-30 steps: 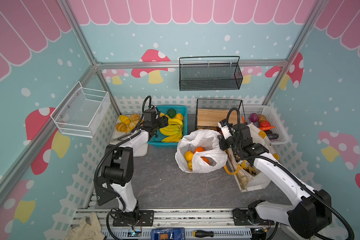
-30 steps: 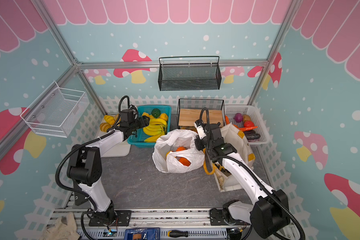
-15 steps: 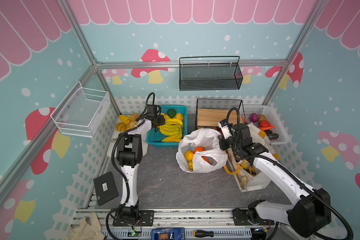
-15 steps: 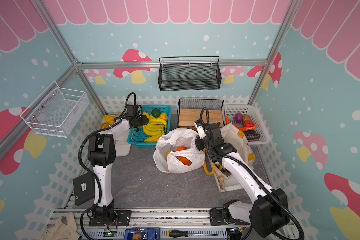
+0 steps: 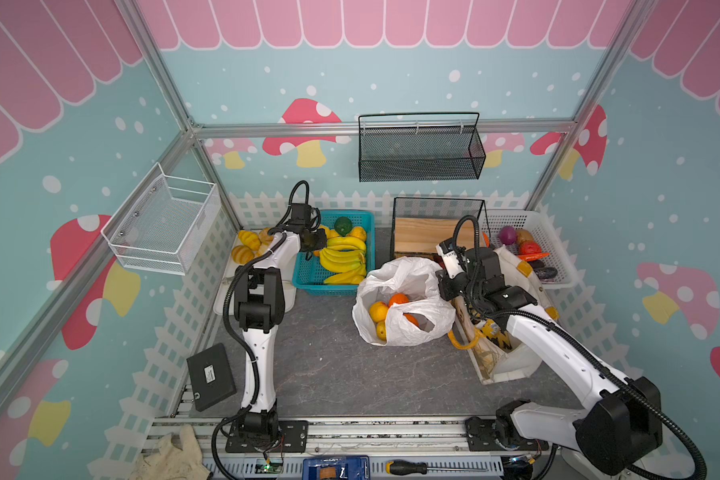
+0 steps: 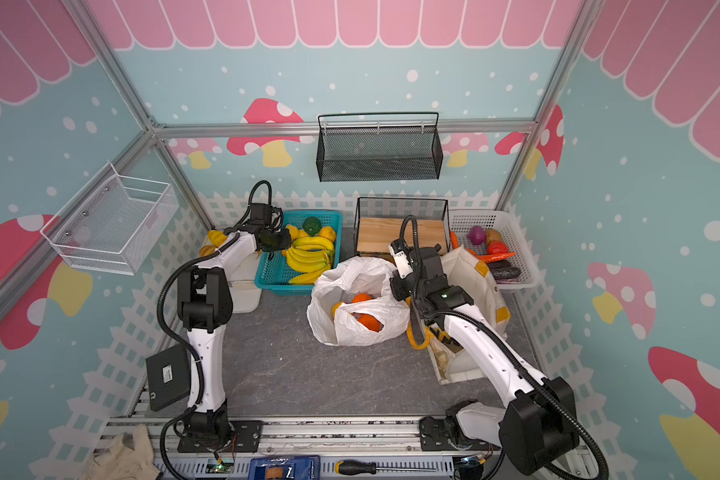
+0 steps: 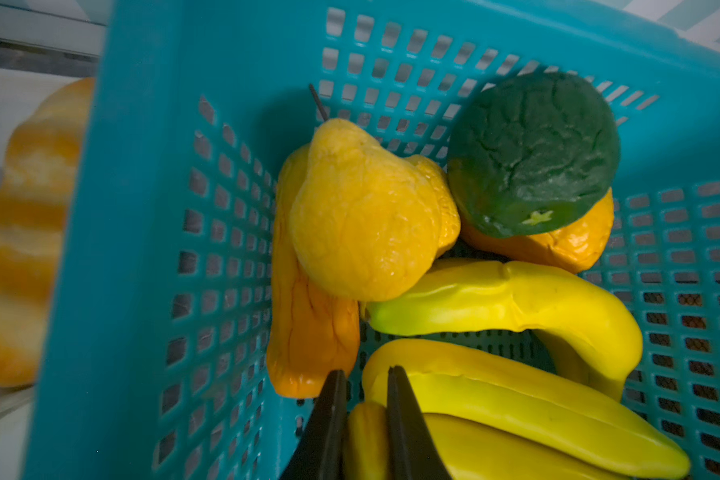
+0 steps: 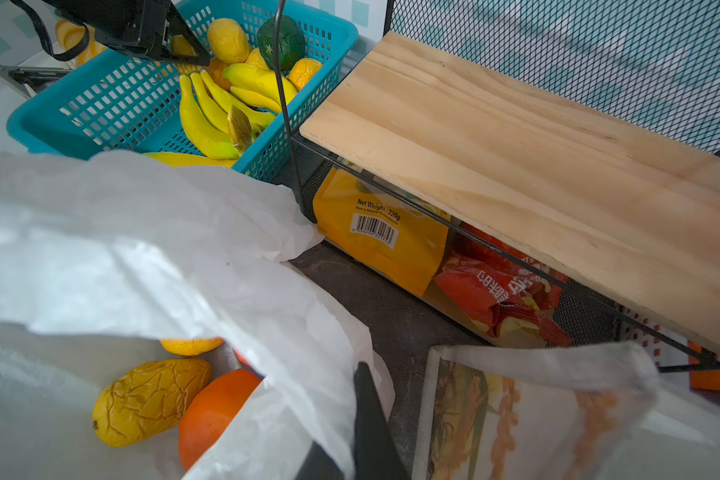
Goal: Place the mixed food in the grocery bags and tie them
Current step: 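Grasp the bunch of yellow bananas in the teal basket with the left gripper, then carry the bananas into the plastic bag and release them with the left gripper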
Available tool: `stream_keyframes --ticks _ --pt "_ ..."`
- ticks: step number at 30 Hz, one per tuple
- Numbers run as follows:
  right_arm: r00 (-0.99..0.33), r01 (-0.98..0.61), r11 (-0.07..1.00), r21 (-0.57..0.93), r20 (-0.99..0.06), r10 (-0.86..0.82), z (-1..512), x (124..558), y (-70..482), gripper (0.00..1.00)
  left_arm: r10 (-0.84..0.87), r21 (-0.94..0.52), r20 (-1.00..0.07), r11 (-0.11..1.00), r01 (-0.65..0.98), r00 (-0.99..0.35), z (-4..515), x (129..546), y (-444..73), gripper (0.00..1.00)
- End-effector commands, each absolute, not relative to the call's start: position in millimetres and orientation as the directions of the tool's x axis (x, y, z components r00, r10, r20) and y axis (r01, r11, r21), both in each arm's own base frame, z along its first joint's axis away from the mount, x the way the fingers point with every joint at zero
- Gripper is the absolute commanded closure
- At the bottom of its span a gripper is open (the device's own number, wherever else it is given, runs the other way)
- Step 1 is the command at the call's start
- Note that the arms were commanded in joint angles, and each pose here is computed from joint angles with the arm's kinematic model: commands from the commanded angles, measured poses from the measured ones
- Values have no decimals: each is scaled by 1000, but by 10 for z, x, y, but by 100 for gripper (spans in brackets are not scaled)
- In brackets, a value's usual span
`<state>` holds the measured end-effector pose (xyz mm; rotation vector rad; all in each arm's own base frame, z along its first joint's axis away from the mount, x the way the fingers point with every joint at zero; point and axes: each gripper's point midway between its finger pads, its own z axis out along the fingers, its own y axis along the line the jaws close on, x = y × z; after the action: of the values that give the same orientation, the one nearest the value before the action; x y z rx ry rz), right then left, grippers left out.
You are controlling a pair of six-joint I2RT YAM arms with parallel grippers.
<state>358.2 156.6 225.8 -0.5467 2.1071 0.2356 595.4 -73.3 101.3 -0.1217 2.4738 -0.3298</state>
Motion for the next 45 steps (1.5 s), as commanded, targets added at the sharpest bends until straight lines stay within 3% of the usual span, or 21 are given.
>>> stream_keyframes --ticks 1,5,12,15,20,26,33,39,45 --pt "-476 -470 881 -54 -825 -305 2269 3589 1542 100 -143 -226 -648 974 10 -748 1620 5797 -674 89" --pt "-471 -462 885 -59 -829 -301 2300 3574 1519 100 -137 -191 -705 982 1 -696 2092 5512 -654 100" --pt "-465 -464 885 -46 -838 -287 2344 3544 1526 100 -123 -98 -841 992 -75 -527 2865 4736 -618 100" --pt "-461 -486 874 -17 -844 -273 2364 3526 1587 100 -55 9 -888 991 -135 -457 3084 4235 -618 100" --pt "-450 -505 863 5 -855 -258 2409 3509 1640 100 117 204 -923 957 -209 -366 3272 3308 -687 100" --pt "-445 -530 847 33 -861 -245 2412 3474 1700 100 240 325 -906 922 -211 -348 3460 2580 -705 100" --pt "-448 -524 852 23 -858 -252 2389 3475 1677 100 360 452 -829 882 -135 -427 3370 2372 -761 100" --pt "-450 -516 857 14 -855 -257 2377 3473 1654 100 305 211 -837 946 247 -455 3108 2273 -1434 100" --pt "-451 -521 854 17 -854 -258 2374 3485 1668 100 242 116 -887 941 318 -393 3254 2339 -1735 100"
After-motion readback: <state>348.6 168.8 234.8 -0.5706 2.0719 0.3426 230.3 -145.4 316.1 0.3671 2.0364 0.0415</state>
